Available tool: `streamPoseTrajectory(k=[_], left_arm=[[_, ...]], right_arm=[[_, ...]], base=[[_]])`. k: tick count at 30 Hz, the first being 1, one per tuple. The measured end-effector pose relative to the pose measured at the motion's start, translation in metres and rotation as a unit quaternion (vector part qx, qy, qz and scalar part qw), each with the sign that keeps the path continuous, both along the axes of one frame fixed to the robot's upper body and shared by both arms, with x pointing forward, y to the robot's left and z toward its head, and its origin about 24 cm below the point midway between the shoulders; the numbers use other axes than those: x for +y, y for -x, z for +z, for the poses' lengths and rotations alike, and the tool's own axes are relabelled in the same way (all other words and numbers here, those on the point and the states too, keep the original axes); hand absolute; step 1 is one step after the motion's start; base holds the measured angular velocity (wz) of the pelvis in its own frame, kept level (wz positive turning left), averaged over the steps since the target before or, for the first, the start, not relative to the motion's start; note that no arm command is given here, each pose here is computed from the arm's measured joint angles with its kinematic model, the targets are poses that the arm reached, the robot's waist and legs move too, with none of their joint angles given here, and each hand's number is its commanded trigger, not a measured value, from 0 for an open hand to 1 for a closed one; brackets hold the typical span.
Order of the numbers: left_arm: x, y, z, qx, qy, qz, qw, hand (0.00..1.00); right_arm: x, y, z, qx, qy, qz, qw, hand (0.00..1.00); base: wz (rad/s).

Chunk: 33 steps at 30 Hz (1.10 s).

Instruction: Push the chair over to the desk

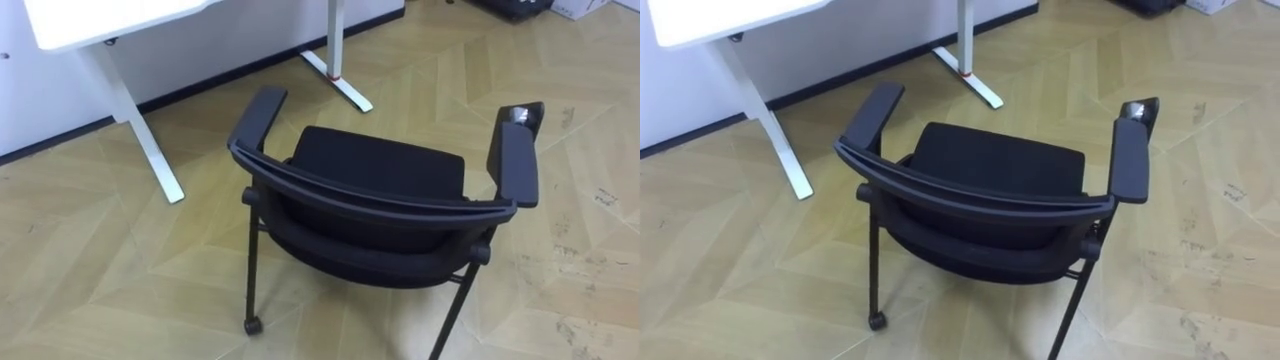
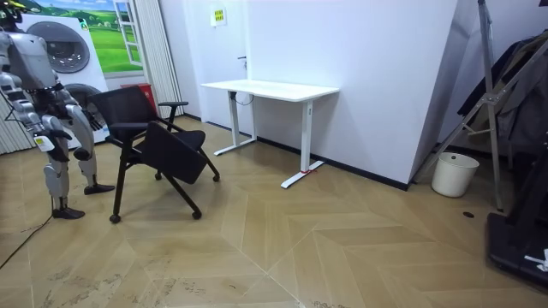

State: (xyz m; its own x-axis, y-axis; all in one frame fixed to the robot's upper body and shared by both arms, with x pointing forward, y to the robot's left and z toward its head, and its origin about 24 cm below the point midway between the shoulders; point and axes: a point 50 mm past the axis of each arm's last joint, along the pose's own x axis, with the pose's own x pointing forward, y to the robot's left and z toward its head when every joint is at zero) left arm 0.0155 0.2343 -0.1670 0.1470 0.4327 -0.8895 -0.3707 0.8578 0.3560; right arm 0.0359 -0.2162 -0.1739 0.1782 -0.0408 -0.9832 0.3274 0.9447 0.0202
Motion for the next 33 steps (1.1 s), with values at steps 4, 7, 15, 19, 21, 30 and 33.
streamPoseTrajectory(k=[4, 7, 15, 19, 21, 30, 33], left_arm=[[0.008, -0.004, 0.003, 0.009, -0.039, -0.009, 0.999, 0.0], [0.021, -0.014, 0.008, 0.002, -0.077, -0.019, 0.997, 0.0], [0.044, -0.075, 0.037, -0.081, -0.216, -0.078, 0.97, 0.0], [0.049, -0.111, 0.053, -0.122, -0.269, -0.121, 0.948, 0.0], [0.051, -0.134, 0.07, -0.163, -0.306, -0.154, 0.925, 0.0], [0.018, -0.193, 0.121, -0.268, -0.425, -0.327, 0.8, 0.0], [0.008, -0.203, 0.135, -0.303, -0.434, -0.335, 0.779, 0.0]], right_arm=[[-0.003, 0.002, 0.0, 0.002, 0.005, -0.003, 1.0, 0.0], [-0.006, -0.001, 0.001, -0.001, 0.008, -0.006, 1.0, 0.0], [-0.02, -0.006, 0.004, -0.007, 0.024, -0.003, 1.0, 0.0], [-0.021, -0.008, 0.005, -0.01, 0.026, -0.007, 1.0, 0.0], [-0.021, -0.009, 0.005, -0.013, 0.024, -0.007, 1.0, 0.0], [-0.021, -0.011, 0.005, -0.022, 0.017, -0.015, 1.0, 0.0], [-0.021, -0.009, 0.005, -0.02, 0.016, -0.023, 0.999, 0.0]], base=[[0.01], [0.0], [0.02], [0.0], [0.0], [-0.02], [0.0]])
